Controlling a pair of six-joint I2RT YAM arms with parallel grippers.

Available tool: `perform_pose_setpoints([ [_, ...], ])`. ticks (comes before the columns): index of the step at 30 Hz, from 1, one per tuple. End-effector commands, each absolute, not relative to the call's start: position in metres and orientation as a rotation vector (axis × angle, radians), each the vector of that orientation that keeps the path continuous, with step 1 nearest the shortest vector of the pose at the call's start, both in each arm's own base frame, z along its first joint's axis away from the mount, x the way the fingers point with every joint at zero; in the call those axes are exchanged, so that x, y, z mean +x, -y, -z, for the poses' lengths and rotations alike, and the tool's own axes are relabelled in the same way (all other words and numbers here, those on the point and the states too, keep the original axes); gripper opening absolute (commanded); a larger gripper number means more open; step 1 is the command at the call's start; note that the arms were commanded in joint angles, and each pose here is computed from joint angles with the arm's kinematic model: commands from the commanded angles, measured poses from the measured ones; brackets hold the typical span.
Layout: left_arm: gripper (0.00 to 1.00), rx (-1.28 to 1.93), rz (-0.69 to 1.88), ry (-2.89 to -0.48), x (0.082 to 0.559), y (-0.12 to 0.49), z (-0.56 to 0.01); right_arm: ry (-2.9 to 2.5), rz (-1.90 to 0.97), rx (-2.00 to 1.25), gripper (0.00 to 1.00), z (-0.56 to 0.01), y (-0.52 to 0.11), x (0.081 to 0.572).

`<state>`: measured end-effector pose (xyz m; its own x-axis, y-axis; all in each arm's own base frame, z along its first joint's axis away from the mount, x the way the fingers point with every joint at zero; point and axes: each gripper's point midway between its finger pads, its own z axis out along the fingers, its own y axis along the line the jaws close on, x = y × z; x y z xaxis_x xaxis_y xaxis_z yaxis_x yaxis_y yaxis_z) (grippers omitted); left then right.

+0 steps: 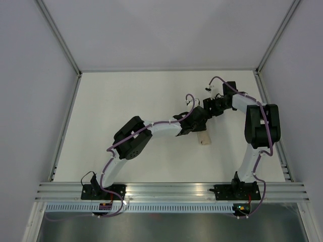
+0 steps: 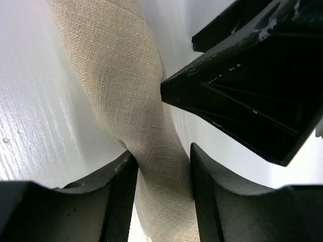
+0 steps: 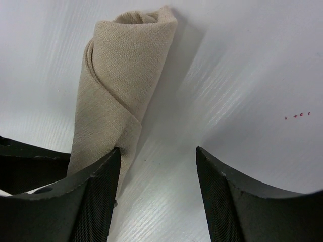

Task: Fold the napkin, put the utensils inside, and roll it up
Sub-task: Roll the napkin with the utensil

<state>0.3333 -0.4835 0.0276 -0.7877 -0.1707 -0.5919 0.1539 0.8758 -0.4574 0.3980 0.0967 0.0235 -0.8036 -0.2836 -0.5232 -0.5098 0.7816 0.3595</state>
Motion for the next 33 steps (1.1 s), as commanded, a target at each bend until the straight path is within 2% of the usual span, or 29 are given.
perform_pose_setpoints([
  [1, 0.52, 0.023, 0.474, -2.597, 0.294, 0.449, 0.039, -2.6, -0.597, -0.549, 0.68, 0.002, -0.086, 0.395],
  [9, 0.56, 0.112, 0.494, -2.546, 0.298, 0.451, 0.015, -2.579, -0.561, -0.512, 0.67, -0.004, -0.083, 0.393],
  [24, 0.57, 0.204, 0.53, -2.462, 0.305, 0.453, -0.02, -2.544, -0.575, -0.459, 0.68, -0.015, -0.077, 0.384],
  [33, 0.63, 0.25, 0.583, -2.386, 0.309, 0.458, -0.044, -2.524, -0.6, -0.477, 0.68, -0.021, -0.08, 0.381],
])
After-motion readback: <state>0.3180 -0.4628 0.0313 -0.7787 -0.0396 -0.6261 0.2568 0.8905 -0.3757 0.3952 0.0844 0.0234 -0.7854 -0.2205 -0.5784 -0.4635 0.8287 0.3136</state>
